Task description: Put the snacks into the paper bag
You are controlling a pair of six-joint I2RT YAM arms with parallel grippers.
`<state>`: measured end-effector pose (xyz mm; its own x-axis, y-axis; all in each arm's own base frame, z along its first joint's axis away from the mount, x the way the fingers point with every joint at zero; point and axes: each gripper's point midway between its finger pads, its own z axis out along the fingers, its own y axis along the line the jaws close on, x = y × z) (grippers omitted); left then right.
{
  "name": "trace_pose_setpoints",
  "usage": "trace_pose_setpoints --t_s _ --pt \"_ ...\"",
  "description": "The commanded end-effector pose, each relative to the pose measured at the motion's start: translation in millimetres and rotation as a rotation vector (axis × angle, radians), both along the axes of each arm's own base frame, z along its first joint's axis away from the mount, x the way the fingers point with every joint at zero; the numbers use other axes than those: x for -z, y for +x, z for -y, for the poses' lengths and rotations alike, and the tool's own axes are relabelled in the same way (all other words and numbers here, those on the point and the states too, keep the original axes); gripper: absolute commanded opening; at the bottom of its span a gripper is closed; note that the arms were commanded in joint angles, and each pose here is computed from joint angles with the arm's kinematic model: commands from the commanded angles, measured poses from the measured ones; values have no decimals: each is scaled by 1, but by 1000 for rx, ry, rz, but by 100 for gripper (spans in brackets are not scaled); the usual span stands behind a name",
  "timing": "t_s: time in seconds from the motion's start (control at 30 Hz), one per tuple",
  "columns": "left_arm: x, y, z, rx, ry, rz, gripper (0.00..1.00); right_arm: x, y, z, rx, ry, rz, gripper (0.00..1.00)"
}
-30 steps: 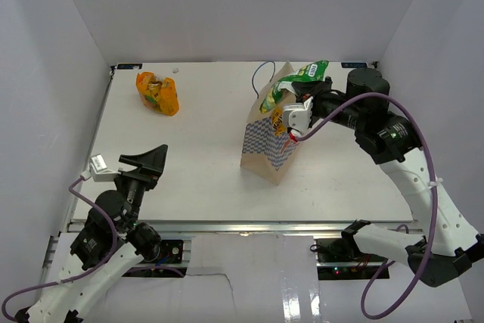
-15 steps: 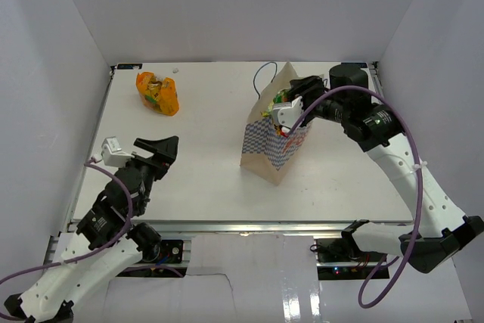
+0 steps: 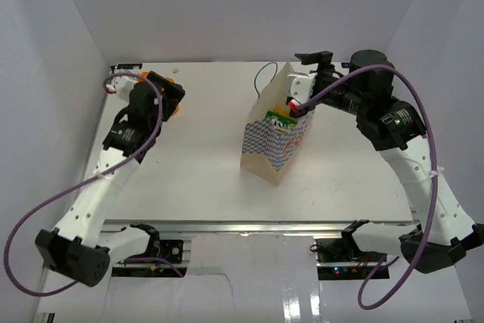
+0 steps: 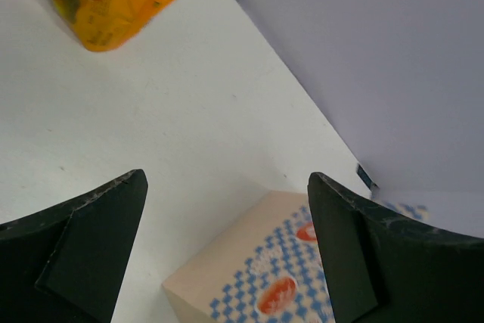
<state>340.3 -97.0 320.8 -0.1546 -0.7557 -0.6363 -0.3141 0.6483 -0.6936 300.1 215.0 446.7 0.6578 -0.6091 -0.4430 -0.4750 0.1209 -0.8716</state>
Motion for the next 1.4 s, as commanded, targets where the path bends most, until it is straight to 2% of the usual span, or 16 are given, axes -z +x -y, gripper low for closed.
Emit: trace_pose_setpoints --t_s 0.0,0.1,0.17,0.23,0.27,0.33,0.4,0.43,0.47,0.53,0.6,0.63,0.8,1.0,1.17,1.37 --pt "31 35 -21 53 -88 -137 98 -31 -12 8 60 234 -71 94" --pt "34 64 -52 -17 -213 -193 98 -16 -10 26 149 290 -138 98" --pt "79 83 -62 -97 -292 -384 98 9 -3 39 208 290 -183 98" --pt "75 103 -83 -133 -372 -449 98 20 -6 50 252 333 -225 97" --pt "105 119 -85 -140 -399 -531 98 40 -1 57 285 327 -258 97" --pt "92 144 -88 -107 -435 -500 98 50 -5 66 308 337 -269 97" --pt "108 165 -91 -107 -421 -521 98 68 -4 74 335 339 -294 96" --pt "92 178 -96 -105 -412 -476 98 73 -5 75 335 339 -303 96" --pt "110 189 -100 -118 -413 -510 98 81 -5 79 348 340 -310 97" --pt "99 203 -104 -118 -410 -495 98 87 -6 82 352 345 -322 96" --pt "122 212 -107 -126 -416 -547 98 92 -6 85 363 350 -327 96" --pt "114 219 -108 -125 -413 -522 98 93 -6 86 362 351 -331 96" --pt "129 229 -109 -109 -404 -526 98 101 -6 87 363 357 -348 97" --pt "170 218 -106 -88 -387 -634 98 98 -4 85 354 371 -340 97" --pt "204 207 -116 -112 -307 -732 98 97 -3 84 347 382 -337 97" --pt "223 213 -124 -130 -271 -754 98 97 -7 84 338 386 -335 97"
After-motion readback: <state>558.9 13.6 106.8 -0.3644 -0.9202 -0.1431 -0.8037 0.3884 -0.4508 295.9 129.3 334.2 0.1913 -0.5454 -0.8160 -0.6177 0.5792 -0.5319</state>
